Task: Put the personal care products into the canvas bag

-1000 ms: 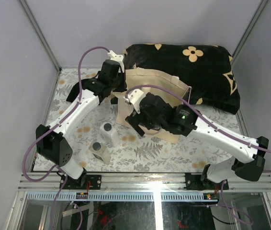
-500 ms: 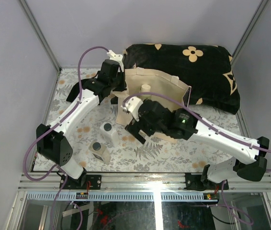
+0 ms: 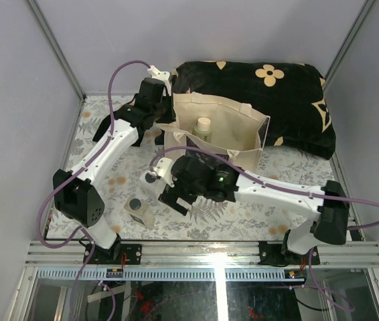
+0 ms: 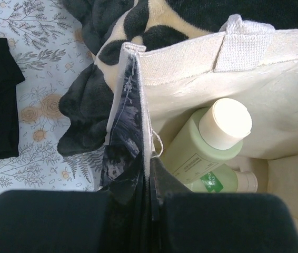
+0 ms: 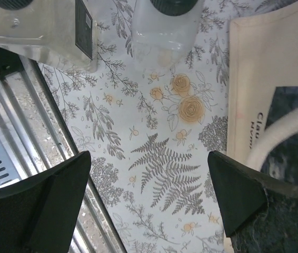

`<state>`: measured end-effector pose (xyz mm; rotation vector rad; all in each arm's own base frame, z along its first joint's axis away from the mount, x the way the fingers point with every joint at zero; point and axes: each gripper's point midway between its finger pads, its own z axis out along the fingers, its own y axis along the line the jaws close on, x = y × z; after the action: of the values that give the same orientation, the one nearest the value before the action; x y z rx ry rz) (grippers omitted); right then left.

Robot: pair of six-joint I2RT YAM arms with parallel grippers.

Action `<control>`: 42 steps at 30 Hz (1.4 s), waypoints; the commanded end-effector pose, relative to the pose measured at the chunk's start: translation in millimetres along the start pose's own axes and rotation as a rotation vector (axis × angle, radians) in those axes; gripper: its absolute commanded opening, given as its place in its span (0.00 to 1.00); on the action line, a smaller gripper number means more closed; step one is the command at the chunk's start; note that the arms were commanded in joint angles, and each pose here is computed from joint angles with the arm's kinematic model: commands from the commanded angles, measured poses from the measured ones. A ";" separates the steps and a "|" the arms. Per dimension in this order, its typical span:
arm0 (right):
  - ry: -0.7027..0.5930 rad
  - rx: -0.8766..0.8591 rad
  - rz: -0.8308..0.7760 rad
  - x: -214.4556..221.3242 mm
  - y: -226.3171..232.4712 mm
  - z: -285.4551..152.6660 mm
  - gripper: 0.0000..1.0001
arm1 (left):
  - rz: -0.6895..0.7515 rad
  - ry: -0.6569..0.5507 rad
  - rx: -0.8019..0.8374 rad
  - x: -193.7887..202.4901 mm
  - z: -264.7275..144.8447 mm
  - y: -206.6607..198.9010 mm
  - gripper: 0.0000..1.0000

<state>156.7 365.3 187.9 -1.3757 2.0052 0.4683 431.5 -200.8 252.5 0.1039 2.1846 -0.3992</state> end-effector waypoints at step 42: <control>-0.189 0.066 -0.067 -63.0 -10.4 126.6 1.00 | 0.030 -0.147 0.024 -42.4 -33.8 -0.6 0.00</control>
<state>211.6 460.2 118.0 -1.3705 1.8610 0.4137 419.4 -194.9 258.2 0.1316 2.1994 -0.3904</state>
